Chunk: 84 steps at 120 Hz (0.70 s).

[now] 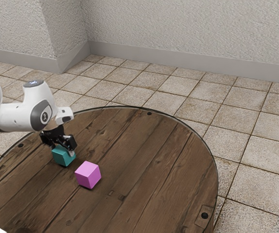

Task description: Pick up the blue block with one arm, and put the blue block on the pink block with one arm

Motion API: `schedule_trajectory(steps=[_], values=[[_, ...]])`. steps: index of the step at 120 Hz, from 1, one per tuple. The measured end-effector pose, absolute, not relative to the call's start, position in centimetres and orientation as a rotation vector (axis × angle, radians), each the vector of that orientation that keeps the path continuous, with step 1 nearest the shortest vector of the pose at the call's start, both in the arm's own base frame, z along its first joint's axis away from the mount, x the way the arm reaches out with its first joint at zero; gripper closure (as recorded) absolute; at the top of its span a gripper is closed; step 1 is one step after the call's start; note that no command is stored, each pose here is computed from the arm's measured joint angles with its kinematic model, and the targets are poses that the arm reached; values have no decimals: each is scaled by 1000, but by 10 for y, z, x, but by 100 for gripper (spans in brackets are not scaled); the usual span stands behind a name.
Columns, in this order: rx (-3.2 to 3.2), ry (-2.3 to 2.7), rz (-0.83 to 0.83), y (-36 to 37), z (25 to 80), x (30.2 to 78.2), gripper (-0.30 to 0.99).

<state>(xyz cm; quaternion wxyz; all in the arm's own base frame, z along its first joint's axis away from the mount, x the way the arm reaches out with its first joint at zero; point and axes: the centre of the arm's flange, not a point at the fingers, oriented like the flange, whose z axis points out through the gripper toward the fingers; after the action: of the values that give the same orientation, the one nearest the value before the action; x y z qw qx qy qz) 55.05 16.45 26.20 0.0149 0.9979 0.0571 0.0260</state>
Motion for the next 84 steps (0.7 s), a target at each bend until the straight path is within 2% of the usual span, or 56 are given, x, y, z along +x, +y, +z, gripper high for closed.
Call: schedule_trajectory(steps=[18, 28, 55, 84], values=[[3094, 179, 98, 165, 263, 551, 25], [3094, 165, 120, 161, 272, 550, 28], [3092, 56, 304, 95, 360, 514, 38], [3083, 54, 317, 44, 374, 489, 42]])
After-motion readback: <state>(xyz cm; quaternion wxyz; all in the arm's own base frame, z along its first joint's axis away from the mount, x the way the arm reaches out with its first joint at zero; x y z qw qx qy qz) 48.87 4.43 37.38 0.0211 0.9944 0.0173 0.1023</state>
